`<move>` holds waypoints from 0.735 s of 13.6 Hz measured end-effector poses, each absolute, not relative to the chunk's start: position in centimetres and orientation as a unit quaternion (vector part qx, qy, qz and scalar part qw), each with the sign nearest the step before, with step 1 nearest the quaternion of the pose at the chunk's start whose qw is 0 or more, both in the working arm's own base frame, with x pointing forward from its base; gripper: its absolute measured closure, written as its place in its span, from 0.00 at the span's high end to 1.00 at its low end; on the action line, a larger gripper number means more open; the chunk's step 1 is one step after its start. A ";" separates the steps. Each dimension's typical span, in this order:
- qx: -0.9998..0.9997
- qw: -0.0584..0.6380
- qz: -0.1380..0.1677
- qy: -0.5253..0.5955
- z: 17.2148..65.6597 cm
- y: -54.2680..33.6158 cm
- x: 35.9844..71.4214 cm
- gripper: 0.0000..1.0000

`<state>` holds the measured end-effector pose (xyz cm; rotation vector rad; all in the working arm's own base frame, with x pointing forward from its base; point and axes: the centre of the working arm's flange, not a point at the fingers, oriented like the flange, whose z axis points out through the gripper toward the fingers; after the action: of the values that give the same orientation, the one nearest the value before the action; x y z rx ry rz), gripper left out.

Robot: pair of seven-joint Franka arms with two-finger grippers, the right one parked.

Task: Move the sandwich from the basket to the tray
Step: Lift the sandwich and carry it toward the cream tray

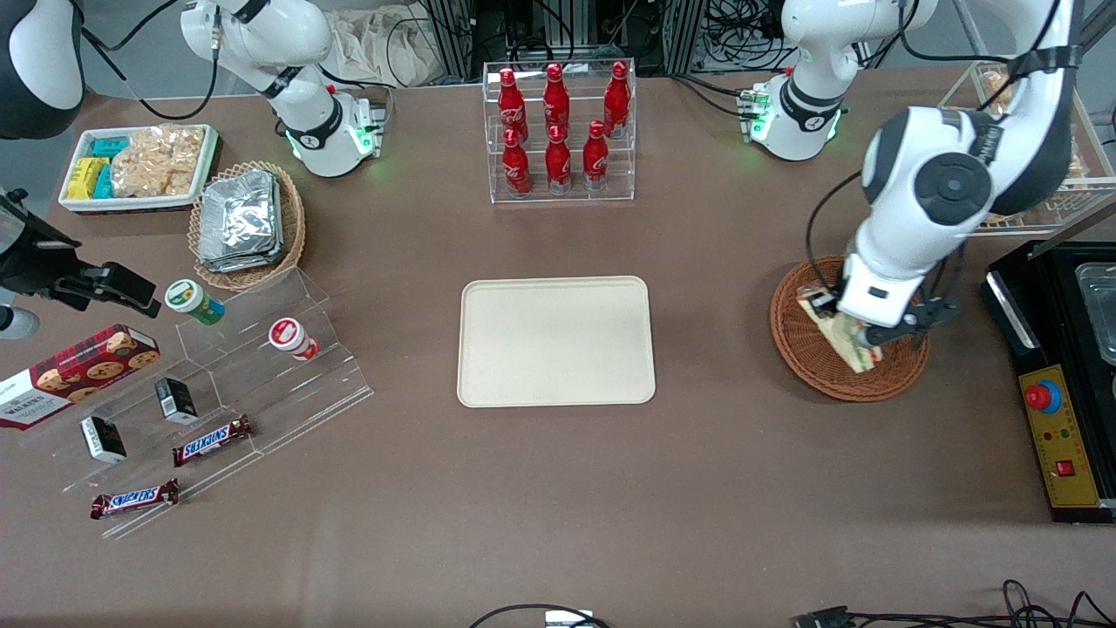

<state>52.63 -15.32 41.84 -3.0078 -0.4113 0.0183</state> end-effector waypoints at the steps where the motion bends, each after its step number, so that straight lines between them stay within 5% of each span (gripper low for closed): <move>1: -0.992 0.051 0.004 -0.115 41.9 -17.5 52.1 0.20; 10: -0.999 0.014 0.005 -0.030 39.5 -26.1 51.1 0.20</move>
<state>51.15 -26.14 39.48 -3.1118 -0.0948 0.0142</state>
